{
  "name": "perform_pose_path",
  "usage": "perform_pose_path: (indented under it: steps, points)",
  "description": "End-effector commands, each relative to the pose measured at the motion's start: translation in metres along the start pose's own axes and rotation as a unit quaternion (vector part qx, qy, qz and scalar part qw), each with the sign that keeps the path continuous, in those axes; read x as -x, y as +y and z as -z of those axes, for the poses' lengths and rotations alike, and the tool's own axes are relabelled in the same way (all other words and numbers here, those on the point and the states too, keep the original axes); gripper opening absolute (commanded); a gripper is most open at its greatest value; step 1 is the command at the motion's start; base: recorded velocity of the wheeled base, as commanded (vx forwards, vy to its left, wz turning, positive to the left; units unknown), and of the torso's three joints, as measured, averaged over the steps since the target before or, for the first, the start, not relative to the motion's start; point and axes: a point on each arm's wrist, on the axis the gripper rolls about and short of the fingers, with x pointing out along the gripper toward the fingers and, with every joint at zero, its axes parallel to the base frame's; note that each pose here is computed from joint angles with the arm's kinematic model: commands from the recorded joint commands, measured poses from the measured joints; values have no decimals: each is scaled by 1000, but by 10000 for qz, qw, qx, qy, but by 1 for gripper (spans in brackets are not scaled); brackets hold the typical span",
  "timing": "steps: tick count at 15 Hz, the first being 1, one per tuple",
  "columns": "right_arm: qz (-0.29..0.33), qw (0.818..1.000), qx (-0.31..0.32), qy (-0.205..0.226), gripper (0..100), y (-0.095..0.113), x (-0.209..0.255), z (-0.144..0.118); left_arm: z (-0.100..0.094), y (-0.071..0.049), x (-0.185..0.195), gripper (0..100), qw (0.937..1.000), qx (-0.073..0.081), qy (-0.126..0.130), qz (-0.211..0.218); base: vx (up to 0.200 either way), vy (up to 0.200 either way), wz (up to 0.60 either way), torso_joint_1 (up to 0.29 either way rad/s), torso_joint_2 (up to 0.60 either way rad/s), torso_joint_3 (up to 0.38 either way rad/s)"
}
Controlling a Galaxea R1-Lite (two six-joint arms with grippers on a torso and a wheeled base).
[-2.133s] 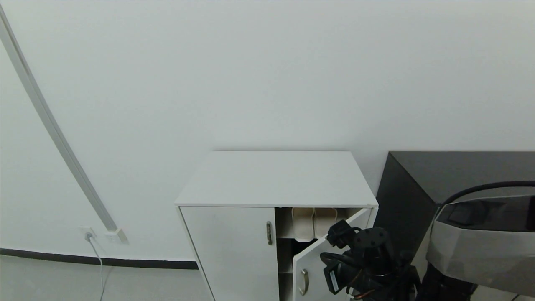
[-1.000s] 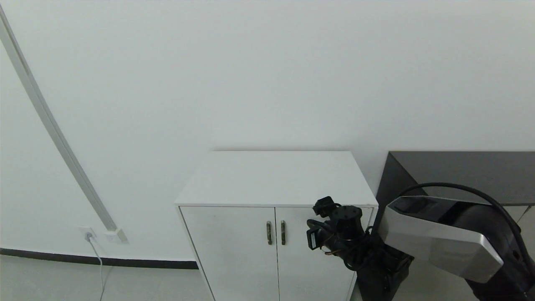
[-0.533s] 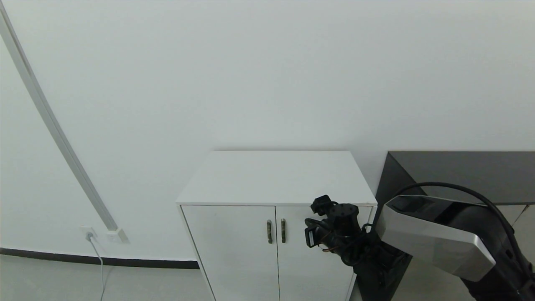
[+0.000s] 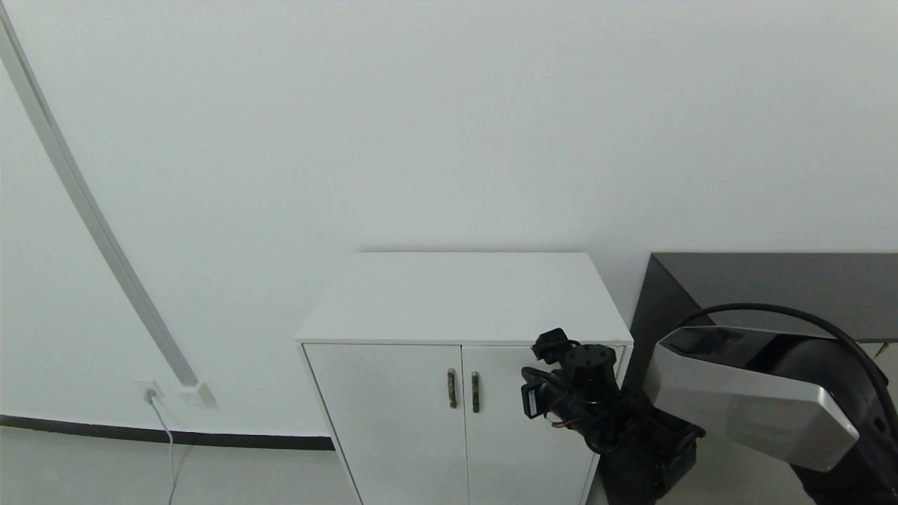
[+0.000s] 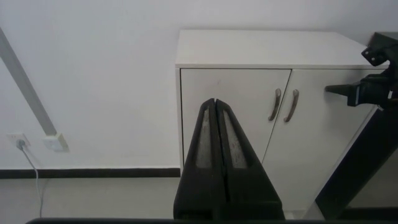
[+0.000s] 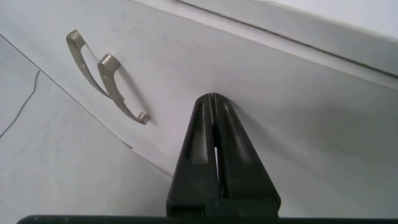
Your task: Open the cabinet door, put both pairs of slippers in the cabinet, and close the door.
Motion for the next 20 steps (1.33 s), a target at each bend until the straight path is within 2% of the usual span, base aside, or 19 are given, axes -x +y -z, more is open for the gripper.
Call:
perform_pose_path:
  steps: [1,9,14,20]
  points:
    - [-69,10000,9,-39,0,3,11,-4,0,0,0,0,10000,4,-1,1,0,0,0,0,0,0]
    - [-224,9997,38,-131,0,9,43,1,0,0,0,0,10000,4,-1,1,0,0,0,0,0,0]
    - [-211,9988,8,-444,0,4,89,-35,0,0,0,0,10000,-4,-1,1,0,0,0,0,0,0]
    - [181,9972,-104,-722,0,-27,149,-63,0,0,0,0,10000,-4,-1,1,0,0,0,0,0,0]
